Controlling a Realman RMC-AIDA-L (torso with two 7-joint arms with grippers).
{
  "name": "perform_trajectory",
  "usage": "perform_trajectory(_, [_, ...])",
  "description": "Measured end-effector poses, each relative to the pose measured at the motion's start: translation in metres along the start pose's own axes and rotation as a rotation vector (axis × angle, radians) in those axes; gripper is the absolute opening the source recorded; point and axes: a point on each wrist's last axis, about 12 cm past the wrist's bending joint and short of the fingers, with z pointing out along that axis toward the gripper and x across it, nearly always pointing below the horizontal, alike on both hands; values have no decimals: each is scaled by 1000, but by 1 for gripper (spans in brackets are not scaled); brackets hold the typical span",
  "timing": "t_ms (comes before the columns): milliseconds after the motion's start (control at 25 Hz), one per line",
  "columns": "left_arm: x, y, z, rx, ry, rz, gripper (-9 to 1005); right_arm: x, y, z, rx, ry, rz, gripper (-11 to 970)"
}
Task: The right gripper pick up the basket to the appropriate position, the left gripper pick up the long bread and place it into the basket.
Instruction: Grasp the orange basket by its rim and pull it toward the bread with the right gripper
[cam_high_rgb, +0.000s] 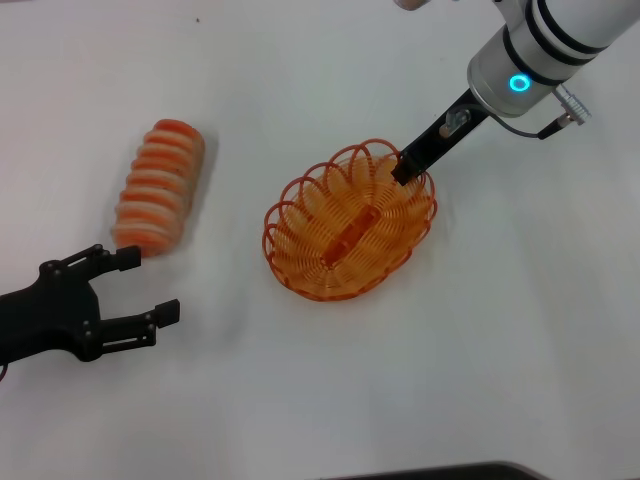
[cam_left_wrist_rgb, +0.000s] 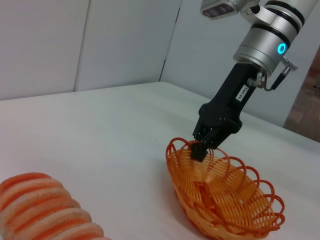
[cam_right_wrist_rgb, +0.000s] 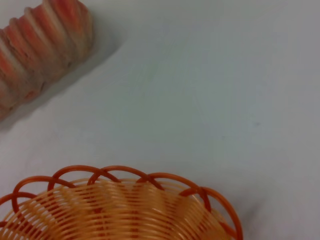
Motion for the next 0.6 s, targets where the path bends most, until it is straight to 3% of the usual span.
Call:
perform_trajectory(200, [0,0,0,1,-1,0,908,1,-1,0,-5,-6,15,145])
perform_trajectory(360, [0,-1,0,4,-3,-1,907,5,-6,-5,-54,-62,84,119])
perform_trajectory(600, [0,1,-1,-9,-6,0,905,23,-25,-26,-192,-190,280,105])
